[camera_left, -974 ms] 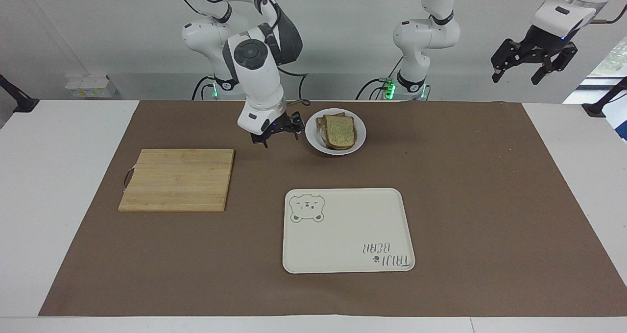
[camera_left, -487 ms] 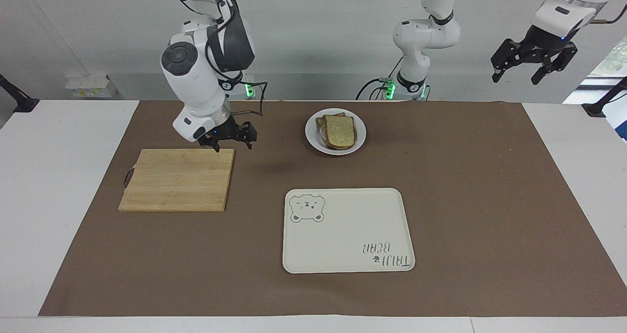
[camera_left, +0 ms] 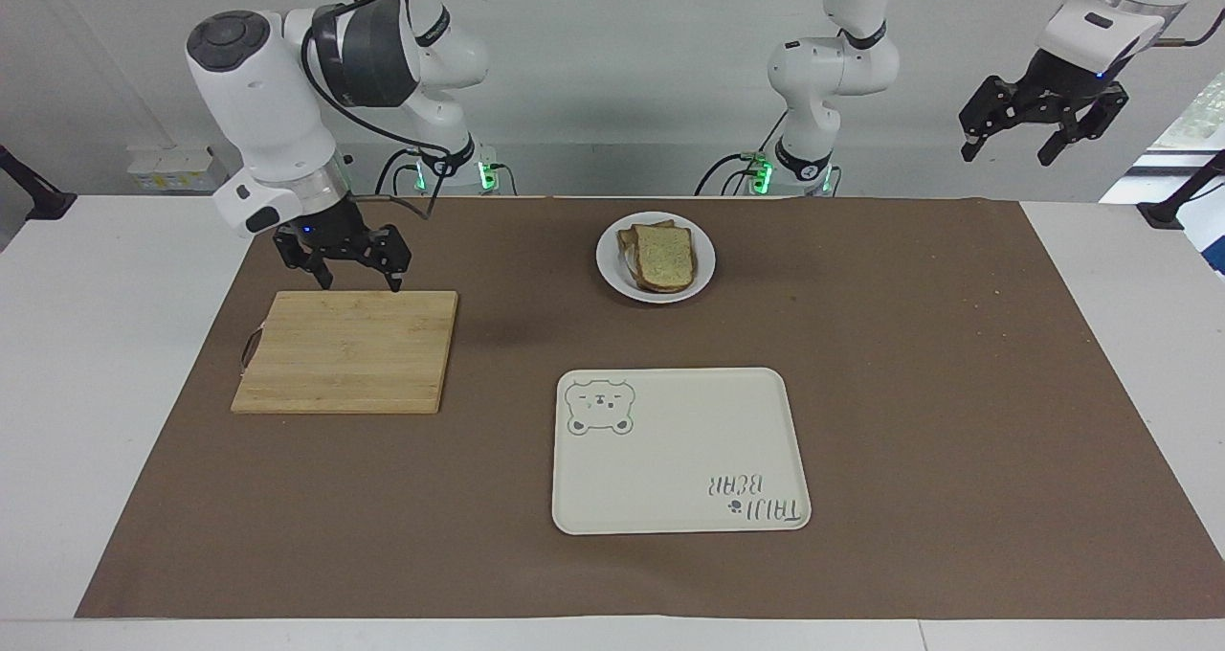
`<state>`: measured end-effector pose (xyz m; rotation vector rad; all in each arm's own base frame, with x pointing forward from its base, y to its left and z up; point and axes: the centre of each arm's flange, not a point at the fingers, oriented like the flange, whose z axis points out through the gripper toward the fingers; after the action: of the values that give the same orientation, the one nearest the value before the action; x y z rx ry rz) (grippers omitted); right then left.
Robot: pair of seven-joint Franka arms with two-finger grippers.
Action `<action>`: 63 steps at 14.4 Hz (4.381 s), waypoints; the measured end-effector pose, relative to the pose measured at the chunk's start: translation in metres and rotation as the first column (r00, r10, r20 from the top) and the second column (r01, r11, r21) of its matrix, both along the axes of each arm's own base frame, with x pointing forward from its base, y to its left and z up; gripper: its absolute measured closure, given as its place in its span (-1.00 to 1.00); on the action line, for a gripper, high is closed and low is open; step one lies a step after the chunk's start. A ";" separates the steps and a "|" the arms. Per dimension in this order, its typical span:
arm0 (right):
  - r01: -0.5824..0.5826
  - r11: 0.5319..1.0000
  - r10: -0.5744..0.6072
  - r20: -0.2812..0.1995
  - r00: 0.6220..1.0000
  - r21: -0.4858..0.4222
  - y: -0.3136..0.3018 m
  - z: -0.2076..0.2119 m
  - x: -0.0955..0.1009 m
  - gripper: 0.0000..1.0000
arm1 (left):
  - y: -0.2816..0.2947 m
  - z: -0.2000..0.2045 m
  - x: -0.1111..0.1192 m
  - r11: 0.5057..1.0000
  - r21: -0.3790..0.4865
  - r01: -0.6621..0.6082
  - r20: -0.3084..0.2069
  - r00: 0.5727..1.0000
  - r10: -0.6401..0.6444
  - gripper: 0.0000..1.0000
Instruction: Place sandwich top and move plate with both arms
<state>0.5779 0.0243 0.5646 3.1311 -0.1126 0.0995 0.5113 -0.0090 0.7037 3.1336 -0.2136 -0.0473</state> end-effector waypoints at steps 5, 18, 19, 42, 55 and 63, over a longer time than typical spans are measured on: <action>-0.003 1.000 0.003 0.007 1.000 -0.029 -0.007 0.043 -0.019 -1.00 | -0.009 0.000 0.000 1.000 0.000 0.017 0.000 1.000 -0.017 -1.00; -0.026 0.999 0.025 -0.030 0.999 -0.043 -0.058 0.087 -0.058 -1.00 | -0.028 -0.005 0.002 0.991 -0.127 0.046 0.001 0.999 -0.046 -1.00; -0.027 0.999 0.025 -0.032 0.999 -0.043 -0.058 0.086 -0.058 -1.00 | -0.032 -0.012 0.004 0.986 -0.158 0.050 -0.006 0.999 -0.052 -1.00; -0.050 0.999 0.050 -0.074 0.996 -0.005 -0.052 0.079 -0.062 -1.00 | -0.129 -0.352 -0.099 0.795 -0.583 0.165 -0.098 0.958 -0.271 -0.58; -0.049 0.999 0.048 -0.075 0.996 -0.005 -0.052 0.079 -0.061 -1.00 | -0.175 -0.416 -0.162 0.800 -0.592 0.095 -0.113 0.973 -0.200 0.14; -0.048 0.999 0.047 -0.075 0.996 -0.005 -0.052 0.079 -0.062 -1.00 | -0.170 -0.433 -0.178 0.766 -0.641 -0.051 -0.187 0.978 -0.091 0.22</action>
<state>0.5164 -0.0280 0.6438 3.1269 -0.0374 -0.0167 0.3331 -0.1790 0.2706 2.4097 -0.2059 -0.2448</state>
